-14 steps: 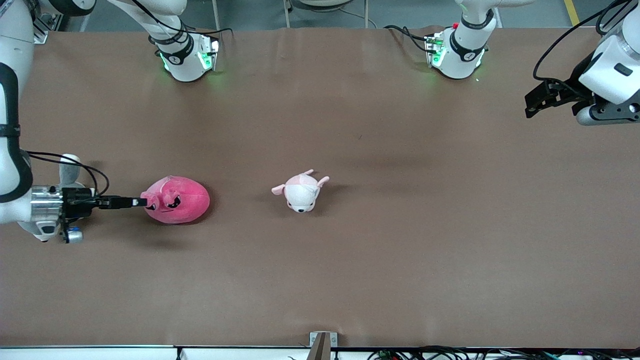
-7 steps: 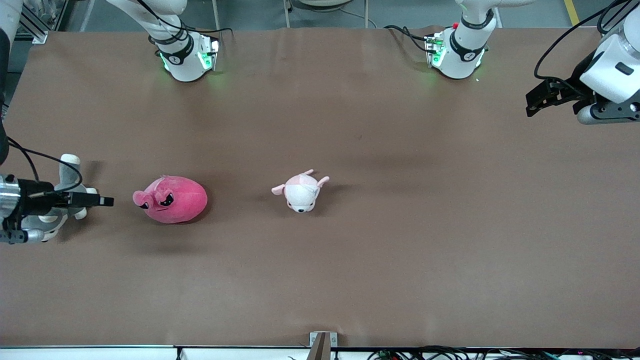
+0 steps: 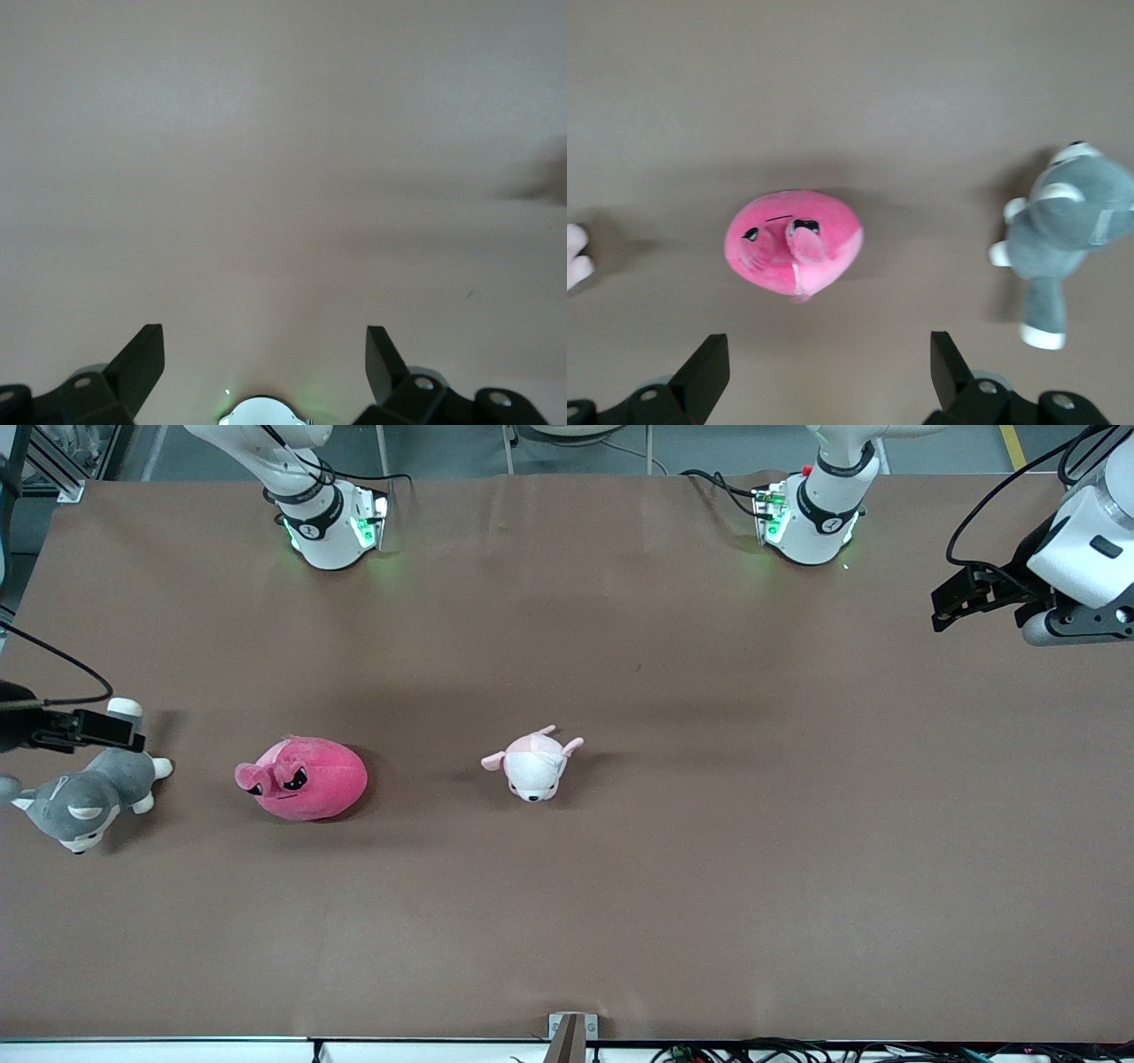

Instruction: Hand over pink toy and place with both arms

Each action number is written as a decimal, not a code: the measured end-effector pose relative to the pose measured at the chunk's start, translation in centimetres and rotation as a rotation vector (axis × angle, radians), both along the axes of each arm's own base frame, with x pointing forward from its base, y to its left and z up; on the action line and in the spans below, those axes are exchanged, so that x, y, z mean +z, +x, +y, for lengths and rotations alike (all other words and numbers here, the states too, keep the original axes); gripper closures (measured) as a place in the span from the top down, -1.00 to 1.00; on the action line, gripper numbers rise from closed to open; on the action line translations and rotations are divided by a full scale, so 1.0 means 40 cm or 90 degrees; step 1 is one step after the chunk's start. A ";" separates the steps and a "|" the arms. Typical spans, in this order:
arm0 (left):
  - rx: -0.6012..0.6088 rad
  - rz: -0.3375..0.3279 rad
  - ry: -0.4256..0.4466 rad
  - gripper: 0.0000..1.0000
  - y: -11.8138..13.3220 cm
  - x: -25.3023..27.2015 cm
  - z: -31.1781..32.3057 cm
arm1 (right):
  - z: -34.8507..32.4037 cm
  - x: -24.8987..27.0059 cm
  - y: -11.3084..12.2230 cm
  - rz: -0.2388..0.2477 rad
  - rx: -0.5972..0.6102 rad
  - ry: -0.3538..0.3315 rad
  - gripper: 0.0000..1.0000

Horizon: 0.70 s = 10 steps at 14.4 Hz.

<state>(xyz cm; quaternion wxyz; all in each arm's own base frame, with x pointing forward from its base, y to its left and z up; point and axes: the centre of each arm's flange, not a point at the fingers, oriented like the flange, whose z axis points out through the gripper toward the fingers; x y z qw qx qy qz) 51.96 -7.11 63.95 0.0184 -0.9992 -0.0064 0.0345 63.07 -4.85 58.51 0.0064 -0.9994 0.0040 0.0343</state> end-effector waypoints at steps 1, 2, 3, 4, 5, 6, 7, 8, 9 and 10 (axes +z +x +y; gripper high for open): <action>0.000 0.000 0.000 1.00 0.000 0.000 0.000 | 0.005 0.031 -0.012 -0.011 0.003 -0.014 1.00; 0.000 0.001 0.000 1.00 0.000 -0.001 0.000 | 0.009 0.053 -0.021 -0.019 0.006 -0.021 1.00; -0.001 0.001 0.000 1.00 0.000 -0.001 0.000 | 0.012 0.068 -0.027 -0.026 0.007 -0.023 1.00; -0.001 0.001 0.000 1.00 0.000 -0.001 0.000 | 0.014 0.077 -0.030 -0.030 0.008 -0.024 1.00; -0.001 0.002 0.000 1.00 -0.001 -0.001 0.000 | 0.015 0.084 -0.031 -0.033 0.008 -0.024 1.00; -0.001 0.005 0.001 1.00 -0.003 -0.001 0.000 | 0.019 0.090 -0.031 -0.037 0.009 -0.024 1.00; -0.001 0.008 0.001 1.00 -0.005 -0.001 0.001 | 0.024 0.099 -0.034 -0.042 0.011 -0.024 1.00; -0.002 0.009 0.001 1.00 -0.008 0.001 0.000 | 0.029 0.110 -0.040 -0.046 0.013 -0.025 1.00; -0.002 0.009 0.001 1.00 -0.010 0.004 0.000 | 0.034 0.123 -0.049 -0.051 0.015 -0.025 1.00; -0.003 0.008 0.002 1.00 -0.012 0.006 -0.001 | 0.037 0.134 -0.060 -0.058 0.016 -0.026 1.00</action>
